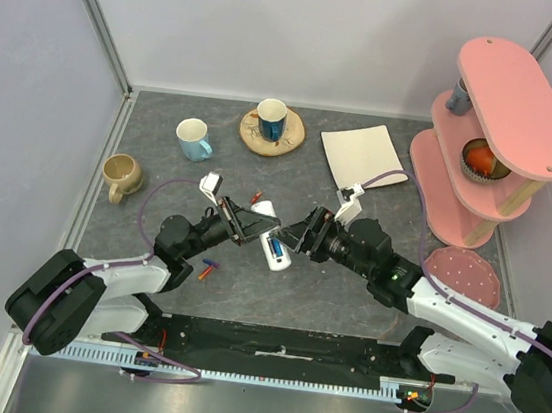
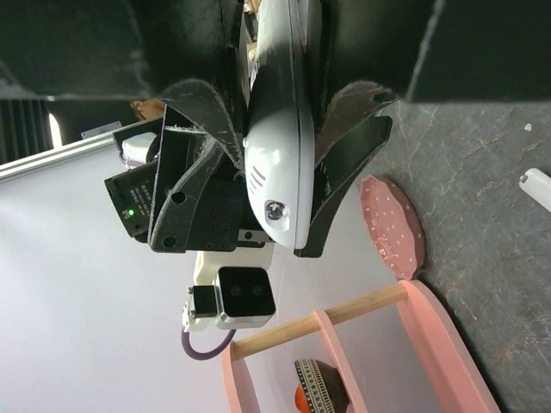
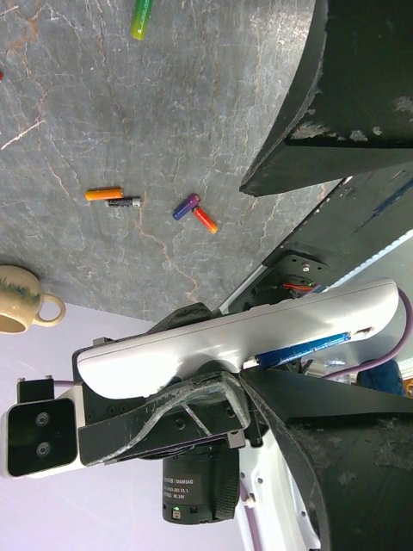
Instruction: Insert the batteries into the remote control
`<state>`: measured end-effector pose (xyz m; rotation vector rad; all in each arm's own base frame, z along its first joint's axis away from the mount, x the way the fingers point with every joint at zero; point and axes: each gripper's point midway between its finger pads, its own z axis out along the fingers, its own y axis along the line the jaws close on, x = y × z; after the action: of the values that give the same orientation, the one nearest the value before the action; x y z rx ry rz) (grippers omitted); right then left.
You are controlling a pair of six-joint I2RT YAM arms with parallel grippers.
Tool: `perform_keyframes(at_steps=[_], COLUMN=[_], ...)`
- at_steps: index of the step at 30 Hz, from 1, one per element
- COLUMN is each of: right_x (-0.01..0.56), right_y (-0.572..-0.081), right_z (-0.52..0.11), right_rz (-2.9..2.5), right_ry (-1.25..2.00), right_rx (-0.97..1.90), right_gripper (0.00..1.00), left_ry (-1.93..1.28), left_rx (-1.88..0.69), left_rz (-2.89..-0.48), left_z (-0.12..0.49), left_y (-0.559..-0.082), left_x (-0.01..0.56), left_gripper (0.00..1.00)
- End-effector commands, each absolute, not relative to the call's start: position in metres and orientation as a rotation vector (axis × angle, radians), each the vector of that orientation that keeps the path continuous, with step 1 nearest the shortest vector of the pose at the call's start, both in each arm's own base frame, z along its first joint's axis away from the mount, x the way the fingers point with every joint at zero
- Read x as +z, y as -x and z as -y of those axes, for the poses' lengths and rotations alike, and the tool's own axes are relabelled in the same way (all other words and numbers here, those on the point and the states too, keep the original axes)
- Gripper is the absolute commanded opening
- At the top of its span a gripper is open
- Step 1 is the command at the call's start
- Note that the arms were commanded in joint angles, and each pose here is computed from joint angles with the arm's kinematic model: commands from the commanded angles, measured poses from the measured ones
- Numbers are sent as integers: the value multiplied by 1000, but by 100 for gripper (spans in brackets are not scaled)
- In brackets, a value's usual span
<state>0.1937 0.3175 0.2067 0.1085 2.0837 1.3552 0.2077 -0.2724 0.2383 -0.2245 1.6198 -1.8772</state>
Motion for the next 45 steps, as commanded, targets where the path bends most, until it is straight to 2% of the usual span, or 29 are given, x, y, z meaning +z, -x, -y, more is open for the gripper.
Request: perform_keyframes(at_steps=[1,15,19,25,27,29,30,34,36,39,40,42,45], right_x=[181,179,214,262,281,274,284,231,209,172,158,143,122], right_y=[-186,-180,-185,-190,-197,-201,-208,-232,-234,-234,-236,-240,-248], right_z=[-308,-306,-307,-308,-301,-287,-278,-215,-201,-192,-193,-193,-197], right_rz=[-2166,-2166,-2056,-1922,-1866,-1921,-1901,-2090,-2139,-2215,-2245,-2279,-2322], right_ry=[-105,-70,-14,82,124,140,184,195,259,338,378,423,484], right_rx=[1299,1307,1327,1325,1259,1120,1021,462,316,191,147,100,46], right_gripper=[86,86,92,94,95,94,93,87,84,75,67,58,58], left_ry=[135,121,137,188,197,197,185,189,183,178,173,160,136], left_rx=[-1902,-1894,-1877,-1893,-1884,-1872,-1862,-1830,-1826,-1814,-1811,-1794,-1770], left_rz=[-1394,-1404,-1504,-1615,-1647,-1671,-1672,-1715,-1718,-1725,-1719,-1716,-1712], left_z=[266,270,276,279,280,279,279,274,272,267,263,260,253], left_y=[-209,-213,-215,-213,-213,-211,-210,-204,-200,-192,-188,-184,-176], left_x=[295,299,278,249,240,233,231,214,211,204,203,200,198], left_gripper=[2,2,2,2,2,2,2,2,2,2,2,2,2])
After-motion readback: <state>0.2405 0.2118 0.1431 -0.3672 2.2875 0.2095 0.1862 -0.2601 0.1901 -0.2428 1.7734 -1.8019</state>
